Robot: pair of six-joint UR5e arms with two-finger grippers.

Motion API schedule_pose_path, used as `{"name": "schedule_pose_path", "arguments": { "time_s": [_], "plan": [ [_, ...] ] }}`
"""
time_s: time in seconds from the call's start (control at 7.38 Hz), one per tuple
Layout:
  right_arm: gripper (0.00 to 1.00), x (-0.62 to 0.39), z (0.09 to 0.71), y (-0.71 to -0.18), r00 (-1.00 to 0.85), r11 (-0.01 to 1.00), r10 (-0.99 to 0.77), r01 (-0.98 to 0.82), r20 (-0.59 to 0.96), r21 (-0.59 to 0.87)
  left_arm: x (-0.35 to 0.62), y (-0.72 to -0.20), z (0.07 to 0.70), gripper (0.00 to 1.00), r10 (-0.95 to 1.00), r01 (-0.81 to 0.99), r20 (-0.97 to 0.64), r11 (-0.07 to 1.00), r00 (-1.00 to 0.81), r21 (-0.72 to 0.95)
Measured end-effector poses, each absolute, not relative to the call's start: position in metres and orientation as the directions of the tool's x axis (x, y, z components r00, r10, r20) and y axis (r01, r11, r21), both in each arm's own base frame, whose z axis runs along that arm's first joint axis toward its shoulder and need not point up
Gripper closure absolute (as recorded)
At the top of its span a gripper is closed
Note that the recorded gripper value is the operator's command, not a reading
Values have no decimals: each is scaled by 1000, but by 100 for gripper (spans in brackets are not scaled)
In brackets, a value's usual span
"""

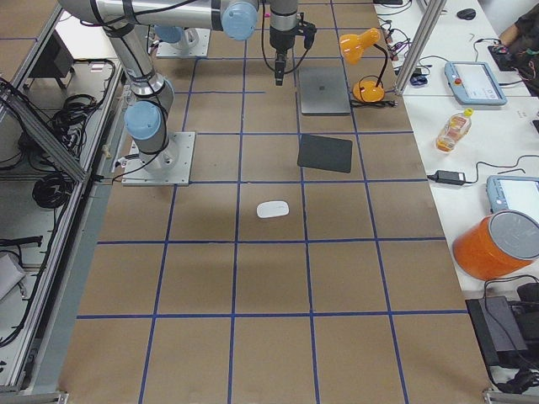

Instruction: Place pen and mouse around notebook

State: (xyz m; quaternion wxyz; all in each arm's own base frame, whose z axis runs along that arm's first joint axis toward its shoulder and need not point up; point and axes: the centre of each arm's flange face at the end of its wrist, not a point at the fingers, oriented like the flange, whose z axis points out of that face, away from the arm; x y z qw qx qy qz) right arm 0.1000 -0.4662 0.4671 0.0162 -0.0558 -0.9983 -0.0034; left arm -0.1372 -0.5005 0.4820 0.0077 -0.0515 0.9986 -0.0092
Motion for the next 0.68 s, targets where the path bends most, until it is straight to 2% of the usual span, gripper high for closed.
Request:
{"name": "schedule_pose_path", "arguments": {
  "time_s": [0.68],
  "plan": [
    [0, -15, 431, -471, -985, 988, 126, 135, 117, 72, 52, -488, 378, 0, -84, -84, -6, 996, -996, 8]
  ]
}}
